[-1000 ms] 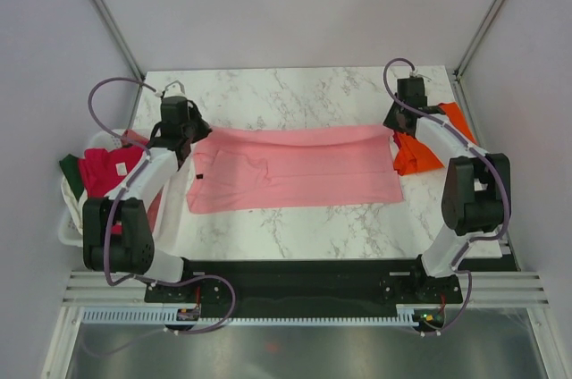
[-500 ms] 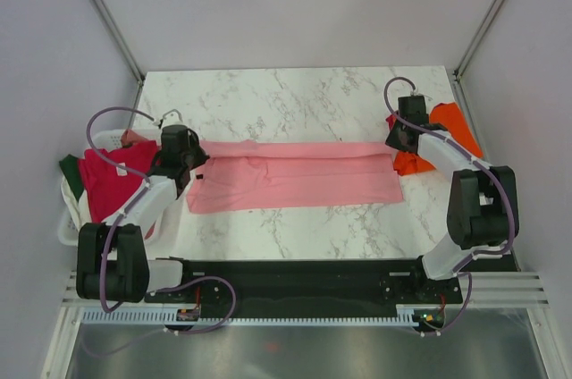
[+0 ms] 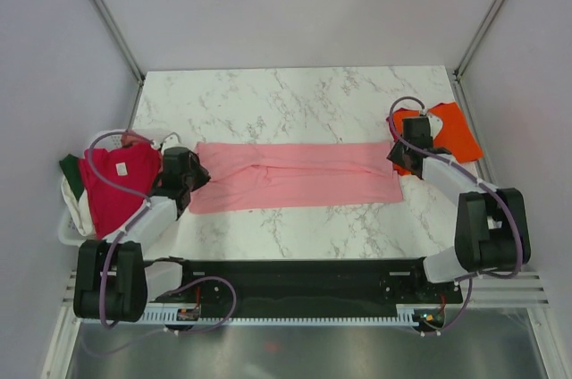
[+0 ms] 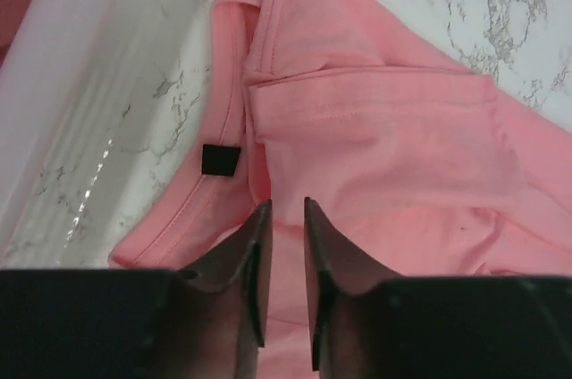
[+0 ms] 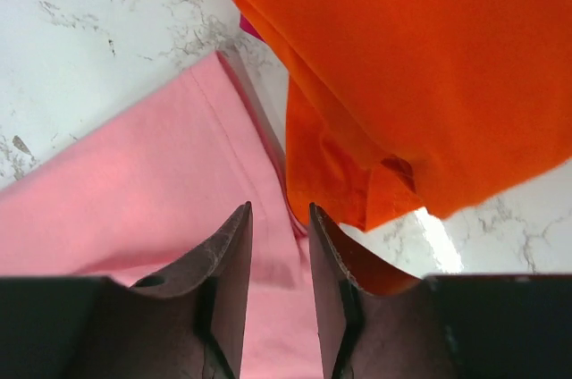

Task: Fold and stack the t-shirts
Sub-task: Fold the tshirt

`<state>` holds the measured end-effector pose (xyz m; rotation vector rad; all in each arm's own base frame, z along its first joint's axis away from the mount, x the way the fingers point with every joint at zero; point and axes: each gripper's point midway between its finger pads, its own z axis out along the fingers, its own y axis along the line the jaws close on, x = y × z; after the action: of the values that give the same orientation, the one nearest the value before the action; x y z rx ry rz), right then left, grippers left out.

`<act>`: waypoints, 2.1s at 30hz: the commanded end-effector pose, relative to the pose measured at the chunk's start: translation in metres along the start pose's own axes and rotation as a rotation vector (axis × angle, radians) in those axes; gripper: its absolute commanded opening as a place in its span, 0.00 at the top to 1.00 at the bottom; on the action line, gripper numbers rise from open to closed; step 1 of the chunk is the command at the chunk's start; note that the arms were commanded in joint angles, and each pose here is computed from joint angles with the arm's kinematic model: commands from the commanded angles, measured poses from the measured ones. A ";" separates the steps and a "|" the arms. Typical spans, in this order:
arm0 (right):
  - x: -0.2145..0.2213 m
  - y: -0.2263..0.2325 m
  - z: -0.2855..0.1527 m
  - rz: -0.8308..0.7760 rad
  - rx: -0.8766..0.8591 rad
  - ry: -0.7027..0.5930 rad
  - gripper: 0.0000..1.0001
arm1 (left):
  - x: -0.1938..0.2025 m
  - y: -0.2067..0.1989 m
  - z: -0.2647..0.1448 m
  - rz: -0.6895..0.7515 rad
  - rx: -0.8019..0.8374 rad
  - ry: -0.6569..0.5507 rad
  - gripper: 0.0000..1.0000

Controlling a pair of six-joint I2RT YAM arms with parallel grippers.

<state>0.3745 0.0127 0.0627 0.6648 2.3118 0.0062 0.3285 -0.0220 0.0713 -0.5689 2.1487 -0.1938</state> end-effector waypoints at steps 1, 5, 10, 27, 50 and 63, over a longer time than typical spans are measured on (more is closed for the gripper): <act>-0.037 0.009 -0.027 0.083 -0.078 -0.188 0.52 | -0.012 -0.005 -0.013 -0.076 0.040 -0.083 0.69; -0.046 0.019 -0.041 0.074 -0.146 -0.230 0.45 | -0.026 -0.008 -0.032 -0.098 0.067 -0.156 0.37; -0.036 0.090 -0.058 -0.030 -0.391 -0.153 0.47 | -0.046 -0.022 -0.045 -0.118 0.088 -0.155 0.33; 0.103 0.357 -0.083 -0.225 -1.122 0.385 0.50 | -0.042 -0.064 0.047 -0.065 0.108 0.171 0.34; 0.187 0.395 -0.048 -0.238 -1.114 0.650 0.68 | -0.016 -0.017 0.089 -0.052 -0.110 0.342 0.36; 0.180 0.365 -0.098 -0.340 -1.204 0.645 0.93 | -0.012 -0.015 0.092 -0.050 -0.120 0.363 0.36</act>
<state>0.3796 0.4296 0.0356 -0.2754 2.5186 1.4351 0.4102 -0.0389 0.0307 -0.6828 2.5101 -0.2829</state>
